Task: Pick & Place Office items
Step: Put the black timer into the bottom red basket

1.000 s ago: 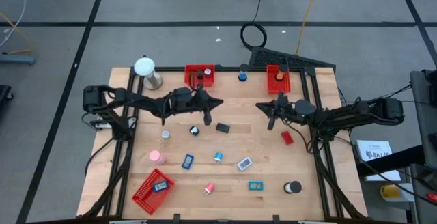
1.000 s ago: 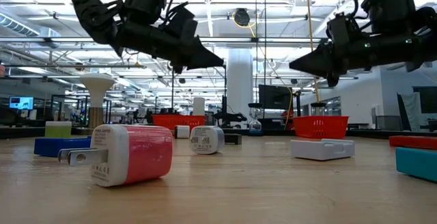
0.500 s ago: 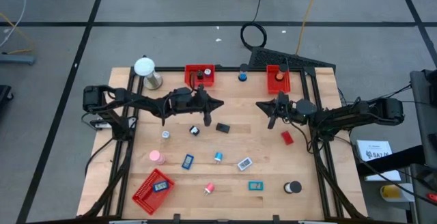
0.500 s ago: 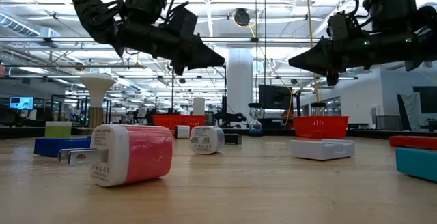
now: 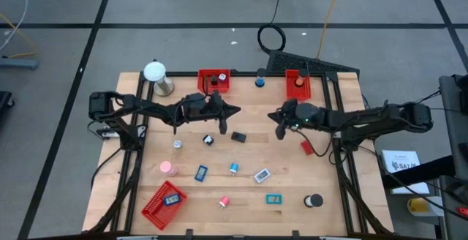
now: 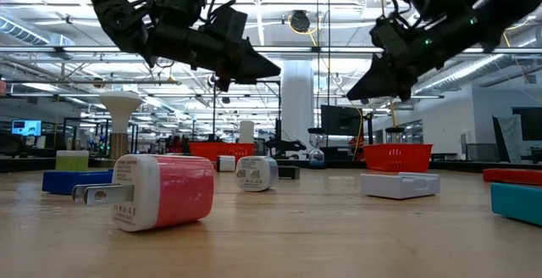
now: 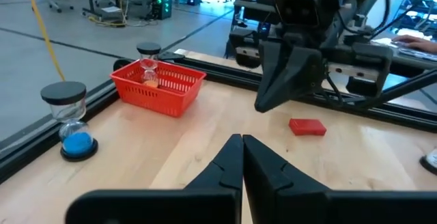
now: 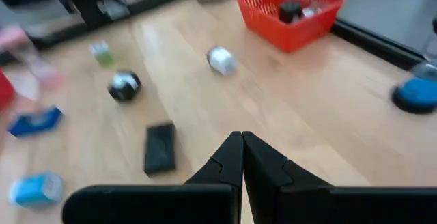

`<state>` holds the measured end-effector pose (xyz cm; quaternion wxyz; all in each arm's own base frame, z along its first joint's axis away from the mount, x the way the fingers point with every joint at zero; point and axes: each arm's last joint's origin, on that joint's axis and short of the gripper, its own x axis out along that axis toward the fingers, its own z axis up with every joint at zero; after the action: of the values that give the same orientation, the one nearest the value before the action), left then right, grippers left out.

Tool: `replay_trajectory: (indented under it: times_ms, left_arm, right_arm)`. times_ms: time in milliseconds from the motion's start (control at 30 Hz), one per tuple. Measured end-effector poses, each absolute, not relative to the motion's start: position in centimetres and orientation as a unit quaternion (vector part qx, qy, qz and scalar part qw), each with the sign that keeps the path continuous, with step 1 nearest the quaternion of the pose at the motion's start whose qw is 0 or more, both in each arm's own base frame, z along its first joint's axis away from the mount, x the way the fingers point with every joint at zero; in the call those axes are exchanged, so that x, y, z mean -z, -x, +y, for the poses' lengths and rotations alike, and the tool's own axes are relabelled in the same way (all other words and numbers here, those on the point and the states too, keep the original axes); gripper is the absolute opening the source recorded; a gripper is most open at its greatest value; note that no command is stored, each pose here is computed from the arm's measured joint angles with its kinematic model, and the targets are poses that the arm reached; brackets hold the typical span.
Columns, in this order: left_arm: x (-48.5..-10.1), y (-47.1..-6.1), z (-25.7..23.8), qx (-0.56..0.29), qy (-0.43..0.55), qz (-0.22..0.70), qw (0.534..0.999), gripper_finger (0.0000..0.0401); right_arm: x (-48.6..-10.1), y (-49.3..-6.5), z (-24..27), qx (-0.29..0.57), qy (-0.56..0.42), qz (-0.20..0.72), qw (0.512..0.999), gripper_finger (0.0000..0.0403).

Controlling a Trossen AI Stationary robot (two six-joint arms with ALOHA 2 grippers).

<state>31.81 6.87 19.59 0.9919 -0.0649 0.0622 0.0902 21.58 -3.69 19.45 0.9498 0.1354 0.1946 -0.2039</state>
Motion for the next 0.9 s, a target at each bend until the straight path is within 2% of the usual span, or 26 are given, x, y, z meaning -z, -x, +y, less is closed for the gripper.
replay_trajectory:
  times_ms: [333,500,700,900]
  left_arm:
    - [-19.7,-31.9,6.8,-0.088,0.048,0.057,0.993,0.0023]
    - [-19.7,-31.9,6.6,-0.085,0.05,0.06,0.993,0.0016]
    - [-19.7,-32.0,6.1,-0.077,0.046,0.061,0.994,0.0002]
    - [-19.7,-32.1,5.7,-0.07,0.044,0.062,0.995,0.002]
  right_arm:
    - [-19.0,-21.5,0.4,0.24,-0.134,0.268,0.923,0.0]
    - [-18.5,-21.1,1.8,0.232,-0.161,0.296,0.912,0.0]
    - [-20.2,-20.9,3.4,0.254,-0.164,0.35,0.886,0.0]
    - [-21.0,-21.8,4.8,0.254,-0.167,0.368,0.879,0.0]
